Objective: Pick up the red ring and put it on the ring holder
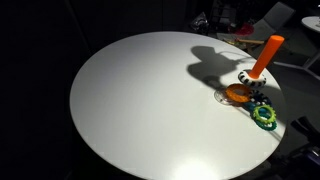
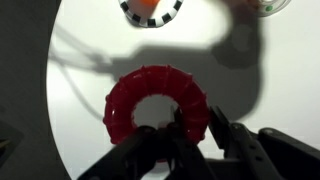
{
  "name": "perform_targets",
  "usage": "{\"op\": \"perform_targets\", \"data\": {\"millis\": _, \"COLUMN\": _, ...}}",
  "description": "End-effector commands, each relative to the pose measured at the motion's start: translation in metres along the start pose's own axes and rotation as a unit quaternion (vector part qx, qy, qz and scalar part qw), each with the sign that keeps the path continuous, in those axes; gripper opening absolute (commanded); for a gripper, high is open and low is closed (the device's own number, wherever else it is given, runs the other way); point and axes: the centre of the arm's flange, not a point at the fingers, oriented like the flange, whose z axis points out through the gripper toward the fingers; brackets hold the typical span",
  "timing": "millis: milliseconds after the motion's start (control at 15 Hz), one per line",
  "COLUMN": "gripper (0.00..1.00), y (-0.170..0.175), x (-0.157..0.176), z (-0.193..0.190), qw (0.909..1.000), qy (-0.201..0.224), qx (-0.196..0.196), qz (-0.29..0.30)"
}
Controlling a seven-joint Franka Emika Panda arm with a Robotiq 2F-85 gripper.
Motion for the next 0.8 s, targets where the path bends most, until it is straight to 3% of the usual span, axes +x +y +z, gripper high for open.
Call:
{"op": "perform_targets", "data": {"millis": 0, "gripper": 0.08, "y": -0.001, "x": -0.026, "z": -0.038, "qw": 0.9998, "qy": -0.014, "qx": -0.009, "qz": -0.007}}
{"op": "perform_targets", "data": {"millis": 333, "gripper": 0.09, "y": 0.001, "x": -0.066, "z": -0.068, "qw": 0.9992, "qy": -0.036, "qx": -0.009, "qz": -0.014}}
{"op": "perform_targets", "data": {"millis": 733, "gripper": 0.09, "y": 0.009, "x": -0.113, "z": -0.079, "qw": 0.9984, "qy": -0.051, "qx": -0.020, "qz": -0.013}}
